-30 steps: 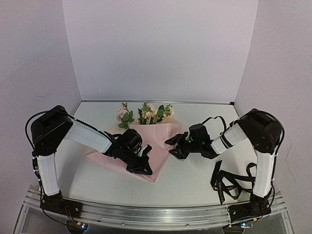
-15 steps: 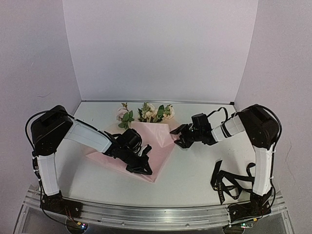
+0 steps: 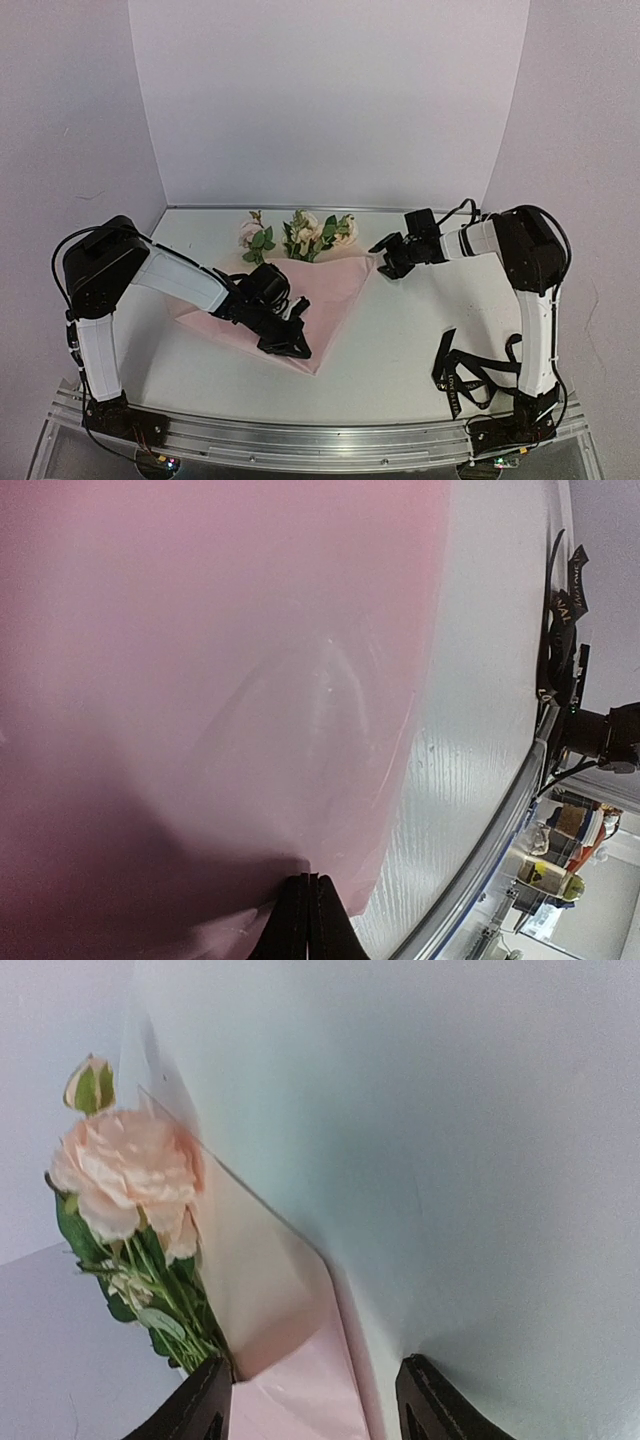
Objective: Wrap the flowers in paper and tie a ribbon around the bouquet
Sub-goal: Press the fold line of the 2/3-folded wrapping paper.
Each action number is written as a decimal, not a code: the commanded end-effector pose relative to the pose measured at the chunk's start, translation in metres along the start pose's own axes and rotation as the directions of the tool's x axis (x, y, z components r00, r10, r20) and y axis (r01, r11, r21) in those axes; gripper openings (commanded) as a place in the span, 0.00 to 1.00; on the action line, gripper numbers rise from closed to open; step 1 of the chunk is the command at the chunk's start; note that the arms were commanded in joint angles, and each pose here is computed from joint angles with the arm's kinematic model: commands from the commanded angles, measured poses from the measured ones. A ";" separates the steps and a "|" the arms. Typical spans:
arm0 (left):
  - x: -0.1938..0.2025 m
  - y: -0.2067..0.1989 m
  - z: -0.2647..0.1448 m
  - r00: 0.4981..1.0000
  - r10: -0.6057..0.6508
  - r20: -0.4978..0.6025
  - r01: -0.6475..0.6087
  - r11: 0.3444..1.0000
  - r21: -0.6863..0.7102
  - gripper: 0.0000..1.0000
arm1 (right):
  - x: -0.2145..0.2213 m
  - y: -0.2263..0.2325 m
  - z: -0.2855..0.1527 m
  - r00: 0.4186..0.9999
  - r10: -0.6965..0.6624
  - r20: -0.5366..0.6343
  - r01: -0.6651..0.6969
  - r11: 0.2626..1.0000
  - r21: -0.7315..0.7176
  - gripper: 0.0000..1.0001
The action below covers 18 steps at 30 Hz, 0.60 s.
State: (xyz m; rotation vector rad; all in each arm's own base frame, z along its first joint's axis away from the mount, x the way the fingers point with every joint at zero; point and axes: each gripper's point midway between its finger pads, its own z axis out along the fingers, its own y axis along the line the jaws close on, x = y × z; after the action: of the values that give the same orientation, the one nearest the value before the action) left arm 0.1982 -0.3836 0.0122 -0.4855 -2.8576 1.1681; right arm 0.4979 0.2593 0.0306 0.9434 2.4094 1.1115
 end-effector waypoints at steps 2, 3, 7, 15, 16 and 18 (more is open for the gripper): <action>0.025 0.044 0.004 0.993 -0.091 -0.069 0.080 0.985 -0.151 0.02 | -0.036 -0.002 0.003 0.999 -0.018 0.040 0.015 0.997 0.070 0.59; 0.024 0.043 0.004 0.994 -0.090 -0.067 0.079 0.985 -0.151 0.03 | -0.039 0.006 0.002 0.999 -0.030 0.038 0.027 0.997 0.065 0.60; 0.009 0.031 -0.004 0.997 -0.065 -0.029 0.060 0.988 -0.142 0.07 | -0.034 0.037 -0.018 0.994 -0.110 0.016 0.109 0.993 0.051 0.63; -0.055 -0.033 -0.069 0.974 -0.031 0.225 0.047 0.996 -0.069 0.26 | 0.063 0.062 -0.085 0.927 -0.367 -0.076 0.372 0.925 0.078 0.62; -0.059 -0.033 -0.079 0.964 -0.055 0.261 0.074 0.995 -0.063 0.28 | 0.078 0.061 -0.091 0.916 -0.391 -0.089 0.398 0.914 0.076 0.60; -0.064 -0.025 -0.102 0.936 -0.115 0.332 0.139 0.989 -0.048 0.30 | 0.106 0.056 -0.101 0.895 -0.432 -0.114 0.441 0.894 0.076 0.57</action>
State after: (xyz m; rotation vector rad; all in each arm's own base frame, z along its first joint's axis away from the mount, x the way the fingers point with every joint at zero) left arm 0.2310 -0.3717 0.0506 -0.3422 -3.0131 1.1066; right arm 0.4481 0.2852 0.1139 0.5446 2.5563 0.9451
